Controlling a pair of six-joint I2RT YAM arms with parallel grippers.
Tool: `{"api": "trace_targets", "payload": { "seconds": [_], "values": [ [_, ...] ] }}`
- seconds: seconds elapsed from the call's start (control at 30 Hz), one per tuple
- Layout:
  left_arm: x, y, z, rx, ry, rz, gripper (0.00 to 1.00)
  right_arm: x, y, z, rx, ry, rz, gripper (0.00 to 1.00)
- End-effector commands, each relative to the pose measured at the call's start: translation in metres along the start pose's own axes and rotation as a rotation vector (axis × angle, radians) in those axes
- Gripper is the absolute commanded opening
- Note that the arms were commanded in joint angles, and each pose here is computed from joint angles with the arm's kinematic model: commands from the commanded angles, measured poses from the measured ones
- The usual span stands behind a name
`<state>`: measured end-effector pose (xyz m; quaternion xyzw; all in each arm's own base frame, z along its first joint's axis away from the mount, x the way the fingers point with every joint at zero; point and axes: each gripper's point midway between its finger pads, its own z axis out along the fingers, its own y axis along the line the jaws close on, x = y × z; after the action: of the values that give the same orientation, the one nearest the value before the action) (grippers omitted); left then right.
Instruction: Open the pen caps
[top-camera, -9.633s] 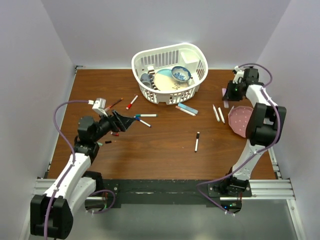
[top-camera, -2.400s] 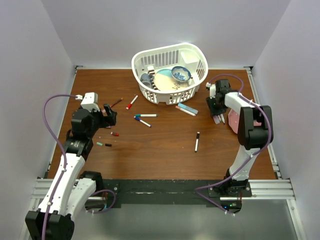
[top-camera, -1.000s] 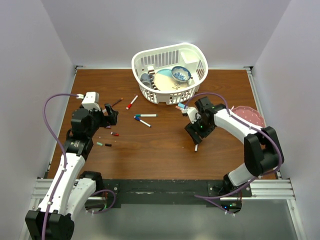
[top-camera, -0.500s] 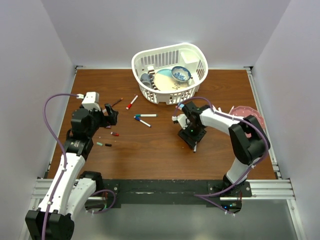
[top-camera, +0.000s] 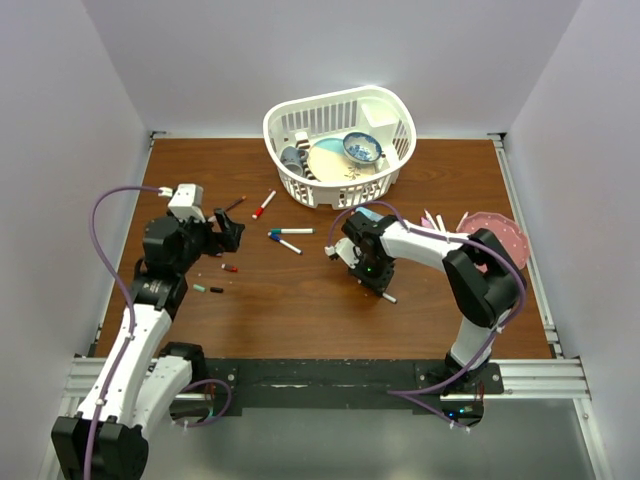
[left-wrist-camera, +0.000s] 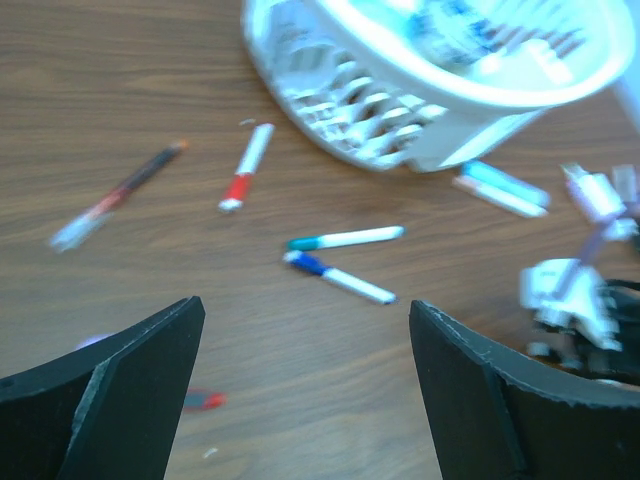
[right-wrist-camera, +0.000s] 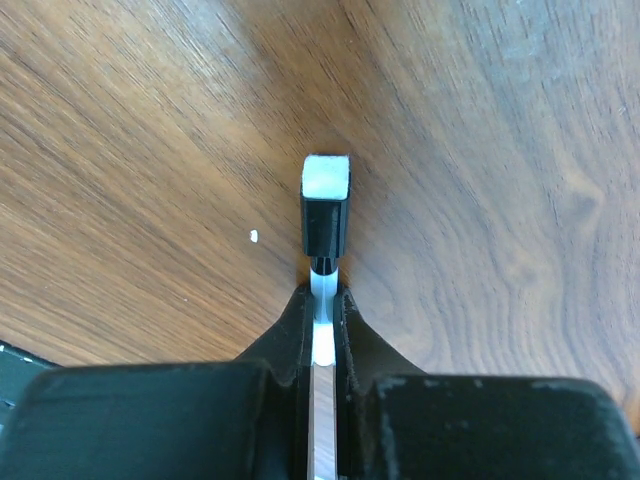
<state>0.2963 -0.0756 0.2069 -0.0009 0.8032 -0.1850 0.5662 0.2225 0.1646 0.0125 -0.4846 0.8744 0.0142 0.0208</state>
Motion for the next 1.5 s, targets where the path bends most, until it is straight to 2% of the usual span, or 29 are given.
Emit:
{"api": "trace_targets", "payload": {
  "seconds": [0.0, 0.03, 0.07, 0.1, 0.13, 0.17, 0.2, 0.3, 0.37, 0.4, 0.47, 0.57, 0.63, 0.67, 0.7, 0.77, 0.9, 1.1, 1.47],
  "values": [
    [0.015, -0.055, 0.000, 0.316, 0.015, -0.213, 0.90, -0.031, -0.004, -0.010, 0.015, -0.140, -0.034, 0.00],
    [0.002, -0.072, -0.002, 0.422, -0.059, -0.242, 0.90, -0.036, 0.002, -0.014, -0.025, -0.176, -0.037, 0.00],
    [0.041, -0.078, -0.006, 0.498, 0.015, -0.331, 0.90, -0.040, 0.002, -0.020, -0.046, -0.206, -0.030, 0.00],
    [0.050, -0.093, -0.013, 0.555, 0.054, -0.501, 0.90, -0.044, 0.004, -0.028, -0.075, -0.246, -0.029, 0.00],
    [0.038, -0.107, -0.023, 0.655, -0.042, -0.508, 0.90, -0.045, 0.006, -0.034, -0.108, -0.271, -0.023, 0.00],
    [0.064, -0.102, -0.023, 0.627, -0.017, -0.590, 0.90, -0.049, 0.011, -0.042, -0.198, -0.325, -0.002, 0.00],
    [0.077, -0.115, -0.027, 0.650, 0.037, -0.655, 0.90, -0.050, 0.013, -0.048, -0.244, -0.355, 0.005, 0.00],
    [0.092, -0.134, -0.024, 0.639, 0.066, -0.698, 0.90, -0.054, 0.022, -0.079, -0.410, -0.497, -0.004, 0.00],
    [0.087, -0.139, -0.016, 0.598, 0.033, -0.731, 0.90, -0.055, 0.033, -0.094, -0.503, -0.555, -0.014, 0.00],
    [0.095, -0.147, -0.015, 0.592, 0.062, -0.738, 0.90, -0.056, 0.037, -0.099, -0.526, -0.578, -0.025, 0.00],
    [0.085, -0.151, -0.007, 0.559, 0.009, -0.778, 0.90, -0.055, 0.043, -0.108, -0.560, -0.605, -0.028, 0.00],
    [0.088, -0.171, 0.002, 0.537, 0.018, -0.826, 0.88, -0.057, 0.051, -0.119, -0.631, -0.644, -0.029, 0.00],
    [0.088, -0.182, 0.011, 0.526, 0.018, -0.843, 0.79, -0.058, 0.056, -0.125, -0.673, -0.665, -0.030, 0.00],
    [0.101, -0.186, 0.018, 0.492, 0.039, -0.856, 0.77, -0.058, 0.057, -0.127, -0.688, -0.668, -0.027, 0.00],
    [0.093, -0.192, 0.019, 0.515, 0.009, -0.875, 0.73, -0.058, 0.058, -0.128, -0.694, -0.672, -0.030, 0.00],
    [0.090, -0.200, 0.023, 0.522, -0.004, -0.917, 0.71, -0.058, 0.060, -0.131, -0.712, -0.679, -0.032, 0.00],
    [0.088, -0.221, 0.033, 0.587, -0.013, -0.962, 0.66, -0.058, 0.061, -0.134, -0.718, -0.689, -0.031, 0.00],
    [0.092, -0.245, 0.039, 0.629, 0.014, -0.957, 0.64, -0.057, 0.060, -0.129, -0.720, -0.672, -0.013, 0.00],
    [0.080, -0.243, 0.037, 0.605, -0.050, -0.882, 0.63, -0.058, 0.056, -0.123, -0.711, -0.658, 0.020, 0.00]
  ]
}}
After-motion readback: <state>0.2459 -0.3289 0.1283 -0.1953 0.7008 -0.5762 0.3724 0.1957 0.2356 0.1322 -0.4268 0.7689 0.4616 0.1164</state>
